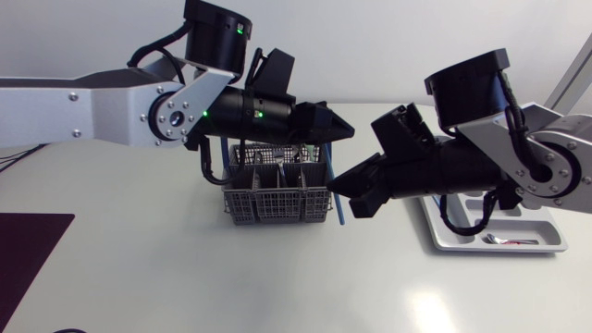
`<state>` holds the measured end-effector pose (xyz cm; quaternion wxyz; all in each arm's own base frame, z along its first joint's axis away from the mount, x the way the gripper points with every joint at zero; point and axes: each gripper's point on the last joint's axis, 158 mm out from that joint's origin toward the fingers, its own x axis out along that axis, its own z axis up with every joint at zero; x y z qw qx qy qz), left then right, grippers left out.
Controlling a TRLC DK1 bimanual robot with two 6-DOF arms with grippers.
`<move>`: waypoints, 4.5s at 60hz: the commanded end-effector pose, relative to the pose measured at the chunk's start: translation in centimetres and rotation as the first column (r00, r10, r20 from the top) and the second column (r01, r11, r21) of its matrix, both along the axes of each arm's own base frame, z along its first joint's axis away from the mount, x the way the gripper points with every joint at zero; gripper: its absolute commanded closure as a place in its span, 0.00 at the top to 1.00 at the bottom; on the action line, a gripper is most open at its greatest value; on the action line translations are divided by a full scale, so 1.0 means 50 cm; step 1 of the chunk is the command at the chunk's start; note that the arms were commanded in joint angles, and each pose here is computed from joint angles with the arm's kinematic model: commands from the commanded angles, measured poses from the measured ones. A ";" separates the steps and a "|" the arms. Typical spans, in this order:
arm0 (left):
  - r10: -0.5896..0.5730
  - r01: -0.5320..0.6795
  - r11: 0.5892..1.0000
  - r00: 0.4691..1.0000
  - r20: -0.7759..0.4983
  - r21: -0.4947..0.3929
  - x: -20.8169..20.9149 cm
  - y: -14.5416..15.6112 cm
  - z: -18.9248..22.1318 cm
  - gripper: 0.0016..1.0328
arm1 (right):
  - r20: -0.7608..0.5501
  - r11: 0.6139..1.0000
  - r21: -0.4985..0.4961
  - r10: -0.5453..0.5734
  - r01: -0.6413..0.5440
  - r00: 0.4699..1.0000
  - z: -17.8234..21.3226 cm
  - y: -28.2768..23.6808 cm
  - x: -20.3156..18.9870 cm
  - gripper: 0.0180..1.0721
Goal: Unload the cutlery basket into the drawer organizer.
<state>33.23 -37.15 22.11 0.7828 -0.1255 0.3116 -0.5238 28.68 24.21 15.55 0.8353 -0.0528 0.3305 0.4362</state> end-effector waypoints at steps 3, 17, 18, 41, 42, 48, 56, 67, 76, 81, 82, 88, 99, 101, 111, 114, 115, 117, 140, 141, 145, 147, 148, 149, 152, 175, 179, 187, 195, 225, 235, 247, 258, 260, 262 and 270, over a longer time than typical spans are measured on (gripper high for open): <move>0.032 -0.027 0.997 0.998 0.062 -0.073 0.027 0.018 0.101 0.58 | -0.054 0.999 -0.040 0.005 -0.008 0.999 -0.043 -0.019 -0.013 0.07; 0.155 -0.138 0.983 0.978 0.140 -0.123 0.101 0.111 0.213 0.61 | -0.060 0.993 -0.096 -0.079 0.073 0.995 -0.068 -0.113 0.000 0.07; 0.164 -0.147 0.982 0.975 0.148 -0.123 0.106 0.120 0.218 0.61 | -0.058 0.991 -0.102 -0.096 0.090 0.994 -0.069 -0.129 0.005 0.07; 0.123 -0.195 0.936 0.961 0.246 0.294 0.133 0.212 -0.006 0.61 | -0.016 0.848 -0.262 -0.480 0.460 0.877 -0.148 -0.482 0.122 0.07; 0.118 -0.192 0.935 0.962 0.246 0.300 0.132 0.212 -0.010 0.61 | -0.019 0.842 -0.268 -0.491 0.469 0.871 -0.153 -0.492 0.124 0.07; 0.100 -0.183 0.917 0.965 0.241 0.353 0.126 0.230 -0.048 0.61 | -0.032 0.807 -0.298 -0.542 0.510 0.840 -0.184 -0.536 0.141 0.08; 0.062 -0.175 0.880 0.964 0.259 0.441 0.111 0.246 -0.103 0.61 | -0.059 0.773 -0.336 -0.588 0.538 0.807 -0.223 -0.572 0.155 0.08; 0.036 -0.162 0.856 0.966 0.257 0.490 0.082 0.261 -0.166 0.61 | -0.093 0.733 -0.359 -0.644 0.578 0.759 -0.273 -0.607 0.177 0.10; 0.037 -0.168 0.860 0.962 0.270 0.482 0.070 0.266 -0.189 0.61 | -0.124 0.732 -0.371 -0.650 0.572 0.750 -0.309 -0.609 0.177 0.10; 0.040 -0.174 0.861 0.960 0.278 0.478 0.069 0.268 -0.190 0.61 | -0.130 0.721 -0.383 -0.660 0.577 0.740 -0.323 -0.616 0.179 0.12; 0.040 -0.174 0.862 0.959 0.279 0.477 0.069 0.268 -0.190 0.61 | -0.128 0.719 -0.385 -0.662 0.578 0.739 -0.324 -0.617 0.180 0.12; 0.042 -0.178 0.862 0.958 0.284 0.474 0.068 0.270 -0.193 0.61 | -0.124 0.717 -0.386 -0.663 0.580 0.738 -0.329 -0.620 0.186 0.15; 0.051 -0.197 0.860 0.951 0.304 0.472 0.059 0.282 -0.183 0.61 | -0.072 0.696 -0.390 -0.675 0.602 0.734 -0.307 -0.630 0.187 0.43; 0.054 -0.202 0.859 0.949 0.309 0.470 0.056 0.287 -0.180 0.61 | -0.059 0.689 -0.393 -0.680 0.609 0.731 -0.300 -0.633 0.185 0.48; 0.070 -0.229 0.852 0.941 0.332 0.470 0.043 0.315 -0.170 0.61 | 0.013 0.697 -0.351 -0.664 0.625 0.747 -0.234 -0.614 0.188 0.67; 0.070 -0.233 0.849 0.939 0.336 0.474 0.035 0.324 -0.170 0.61 | 0.039 0.716 -0.327 -0.641 0.616 0.766 -0.208 -0.593 0.188 0.69; 0.066 -0.232 0.847 0.939 0.338 0.479 0.028 0.329 -0.171 0.61 | 0.050 0.728 -0.315 -0.628 0.609 0.776 -0.196 -0.579 0.189 0.69; 0.061 -0.232 0.844 0.937 0.343 0.484 0.019 0.337 -0.171 0.61 | 0.061 0.753 -0.291 -0.601 0.590 0.797 -0.177 -0.553 0.186 0.69; -0.017 -0.202 0.800 0.933 0.359 0.565 -0.071 0.392 -0.243 0.56 | 0.110 0.915 -0.155 -0.359 0.373 0.927 -0.074 -0.266 0.197 0.69; -0.019 -0.202 0.797 0.934 0.358 0.570 -0.072 0.395 -0.247 0.55 | 0.106 0.918 -0.151 -0.355 0.367 0.929 -0.074 -0.257 0.202 0.69; -0.032 -0.195 0.787 0.935 0.354 0.586 -0.079 0.401 -0.265 0.49 | 0.084 0.924 -0.142 -0.346 0.355 0.935 -0.076 -0.230 0.219 0.68; -0.035 -0.195 0.782 0.935 0.353 0.592 -0.082 0.404 -0.275 0.46 | 0.073 0.926 -0.136 -0.344 0.352 0.936 -0.076 -0.218 0.228 0.64; -0.035 -0.196 0.782 0.934 0.356 0.592 -0.082 0.405 -0.280 0.45 | 0.072 0.929 -0.133 -0.337 0.344 0.939 -0.074 -0.208 0.235 0.59; -0.035 -0.199 0.779 0.933 0.357 0.595 -0.082 0.406 -0.284 0.44 | 0.072 0.932 -0.132 -0.332 0.339 0.941 -0.073 -0.199 0.239 0.55; -0.038 -0.204 0.772 0.930 0.364 0.601 -0.080 0.409 -0.295 0.39 | 0.067 0.935 -0.124 -0.327 0.333 0.943 -0.070 -0.185 0.253 0.47; -0.053 -0.217 0.742 0.924 0.379 0.634 -0.045 0.407 -0.362 0.18 | -0.053 0.962 -0.021 -0.274 0.273 0.960 -0.071 -0.091 0.379 0.14; -0.053 -0.219 0.740 0.924 0.380 0.636 -0.035 0.404 -0.377 0.14 | -0.079 0.967 -0.011 -0.255 0.255 0.964 -0.078 -0.075 0.390 0.14; -0.035 -0.249 0.740 0.914 0.405 0.625 -0.001 0.402 -0.396 0.09 | -0.121 0.975 0.009 -0.221 0.224 0.968 -0.086 -0.045 0.399 0.14; -0.019 -0.280 0.741 0.900 0.436 0.610 0.027 0.397 -0.397 0.09 | -0.167 0.985 0.043 -0.160 0.170 0.973 -0.092 -0.023 0.375 0.14; 0.075 -0.396 0.715 0.862 0.501 0.576 0.116 0.446 -0.385 0.07 | -0.200 0.997 0.035 0.068 -0.063 0.977 -0.093 0.025 0.126 0.14; 0.078 -0.401 0.716 0.859 0.506 0.571 0.135 0.444 -0.380 0.07 | -0.211 0.991 0.024 0.132 -0.130 0.969 -0.094 0.064 0.048 0.14; 0.075 -0.393 0.719 0.864 0.498 0.573 0.147 0.435 -0.384 0.08 | -0.173 0.996 -0.073 0.035 -0.049 0.984 -0.108 0.035 0.050 0.16; 0.083 -0.381 0.716 0.878 0.471 0.584 0.127 0.450 -0.379 0.25 | -0.083 0.992 -0.119 -0.055 0.045 0.995 -0.075 -0.001 0.074 0.47; 0.081 -0.376 0.720 0.880 0.469 0.583 0.121 0.450 -0.372 0.28 | -0.062 0.989 -0.131 -0.070 0.061 0.996 -0.069 -0.004 0.082 0.50; 0.080 -0.375 0.725 0.879 0.470 0.578 0.114 0.449 -0.360 0.31 | -0.042 0.988 -0.136 -0.080 0.073 0.996 -0.062 -0.006 0.091 0.50; 0.071 -0.357 0.748 0.882 0.467 0.560 0.084 0.441 -0.316 0.36 | -0.003 0.987 -0.129 -0.094 0.093 0.996 -0.043 -0.002 0.125 0.53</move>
